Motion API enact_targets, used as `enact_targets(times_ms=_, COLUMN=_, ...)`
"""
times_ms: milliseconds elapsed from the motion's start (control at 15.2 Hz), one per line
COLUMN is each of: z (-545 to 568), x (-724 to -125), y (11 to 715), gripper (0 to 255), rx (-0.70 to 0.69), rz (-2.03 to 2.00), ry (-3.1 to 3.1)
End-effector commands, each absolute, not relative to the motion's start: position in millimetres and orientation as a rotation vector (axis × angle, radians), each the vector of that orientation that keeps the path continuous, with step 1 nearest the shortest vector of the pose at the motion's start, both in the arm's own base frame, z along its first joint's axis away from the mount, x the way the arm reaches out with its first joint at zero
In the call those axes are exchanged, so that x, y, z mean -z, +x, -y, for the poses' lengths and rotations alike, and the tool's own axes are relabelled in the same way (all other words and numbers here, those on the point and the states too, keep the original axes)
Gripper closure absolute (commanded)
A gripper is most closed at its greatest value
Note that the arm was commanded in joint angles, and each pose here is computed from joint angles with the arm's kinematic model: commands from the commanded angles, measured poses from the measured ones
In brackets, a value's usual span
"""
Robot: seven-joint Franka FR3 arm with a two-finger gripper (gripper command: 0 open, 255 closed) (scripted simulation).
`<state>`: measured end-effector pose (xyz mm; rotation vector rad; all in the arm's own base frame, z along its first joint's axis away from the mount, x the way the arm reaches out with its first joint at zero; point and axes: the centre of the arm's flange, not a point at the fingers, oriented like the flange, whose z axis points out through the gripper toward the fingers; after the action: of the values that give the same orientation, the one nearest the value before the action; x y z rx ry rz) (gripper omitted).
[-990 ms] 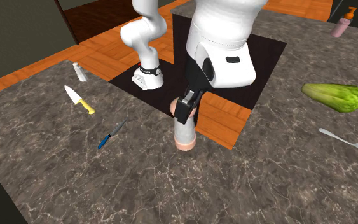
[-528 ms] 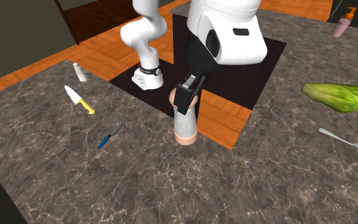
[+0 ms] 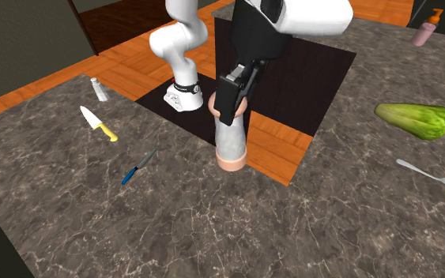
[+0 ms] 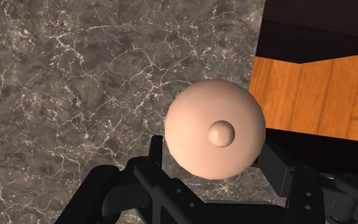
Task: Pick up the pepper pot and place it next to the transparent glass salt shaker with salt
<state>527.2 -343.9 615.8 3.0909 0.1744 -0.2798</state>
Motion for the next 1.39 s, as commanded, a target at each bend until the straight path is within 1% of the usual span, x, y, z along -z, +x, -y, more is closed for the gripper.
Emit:
enact_targets(times_ms=0, z=343, x=-626, y=528, gripper=255, rx=0.280, rz=-0.174, ry=3.091)
enact_targets(times_ms=396, z=343, x=-655, y=528, gripper=255, rx=0.280, rz=-0.174, ry=3.091)
enact_targets(times_ms=1320, z=343, x=-656, y=343, gripper=255, rx=0.280, rz=-0.174, ry=3.091)
